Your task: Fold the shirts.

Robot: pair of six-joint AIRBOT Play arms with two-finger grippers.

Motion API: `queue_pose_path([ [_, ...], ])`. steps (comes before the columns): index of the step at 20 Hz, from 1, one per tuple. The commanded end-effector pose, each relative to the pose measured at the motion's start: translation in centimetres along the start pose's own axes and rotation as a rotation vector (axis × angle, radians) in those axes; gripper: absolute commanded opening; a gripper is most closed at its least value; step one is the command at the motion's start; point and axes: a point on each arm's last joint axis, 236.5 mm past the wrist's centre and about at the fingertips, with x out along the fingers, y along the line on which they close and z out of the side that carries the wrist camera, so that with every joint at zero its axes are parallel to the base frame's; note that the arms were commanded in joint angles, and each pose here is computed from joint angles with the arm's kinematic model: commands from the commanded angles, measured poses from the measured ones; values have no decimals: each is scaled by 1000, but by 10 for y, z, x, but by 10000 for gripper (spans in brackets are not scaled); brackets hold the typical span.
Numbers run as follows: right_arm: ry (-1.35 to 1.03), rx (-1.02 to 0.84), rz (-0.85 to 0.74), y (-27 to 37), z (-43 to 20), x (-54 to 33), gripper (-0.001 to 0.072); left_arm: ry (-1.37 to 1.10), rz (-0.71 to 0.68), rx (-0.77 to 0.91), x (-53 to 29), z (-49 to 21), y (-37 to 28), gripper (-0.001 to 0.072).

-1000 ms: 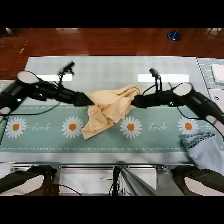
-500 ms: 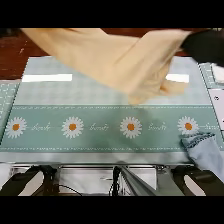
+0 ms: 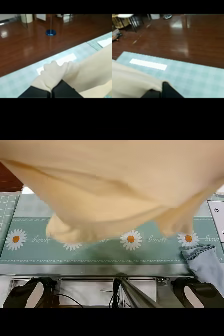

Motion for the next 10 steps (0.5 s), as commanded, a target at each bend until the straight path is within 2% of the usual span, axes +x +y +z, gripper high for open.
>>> queue_pose_path([
  [1, -11, 33, 73, 27, 6, -21, 22, -13, 10, 6, -24, -2, -23, 21],
  [4, 106, 67, 45, 23, -21, -25, 22, -43, 14, -4, -40, 1, -39, 21],
  [8, 461, 100, -187, -38, -94, -23, 22, 74, 2, -76, -29, -28, -31, 21],
  [10, 587, 89, -222, -62, -112, 1, 22, 136, -9, -148, -9, -49, -14, 21],
])
